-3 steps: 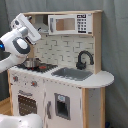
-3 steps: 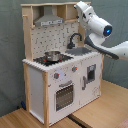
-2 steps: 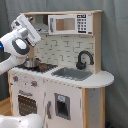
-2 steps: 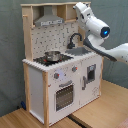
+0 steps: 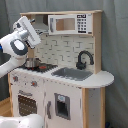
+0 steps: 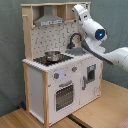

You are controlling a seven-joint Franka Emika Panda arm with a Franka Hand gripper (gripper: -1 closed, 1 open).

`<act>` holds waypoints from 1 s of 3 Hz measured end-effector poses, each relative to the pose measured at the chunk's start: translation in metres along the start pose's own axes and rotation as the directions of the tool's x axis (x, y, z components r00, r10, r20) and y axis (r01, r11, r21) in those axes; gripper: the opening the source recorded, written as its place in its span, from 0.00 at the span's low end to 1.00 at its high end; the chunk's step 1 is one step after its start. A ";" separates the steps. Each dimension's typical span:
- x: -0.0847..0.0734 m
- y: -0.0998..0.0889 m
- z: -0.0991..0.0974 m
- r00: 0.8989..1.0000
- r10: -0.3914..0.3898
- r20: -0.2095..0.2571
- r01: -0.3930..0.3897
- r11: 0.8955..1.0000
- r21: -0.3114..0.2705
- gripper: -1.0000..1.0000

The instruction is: Play with the kitchen

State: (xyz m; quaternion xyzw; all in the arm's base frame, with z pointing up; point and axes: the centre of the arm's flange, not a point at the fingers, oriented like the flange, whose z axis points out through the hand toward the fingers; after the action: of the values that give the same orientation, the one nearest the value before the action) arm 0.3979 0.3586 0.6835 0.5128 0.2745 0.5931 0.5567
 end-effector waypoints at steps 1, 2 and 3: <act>0.002 -0.008 0.004 0.998 0.039 0.057 -0.039 0.999 -0.003 1.00; 0.002 -0.008 0.010 0.990 0.077 0.118 -0.076 0.997 -0.007 1.00; -0.001 -0.003 0.019 0.978 0.107 0.181 -0.107 0.994 -0.012 1.00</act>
State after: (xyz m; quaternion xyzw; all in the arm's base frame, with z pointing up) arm 0.4164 0.3534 0.6868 0.5780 0.1941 0.5735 0.5471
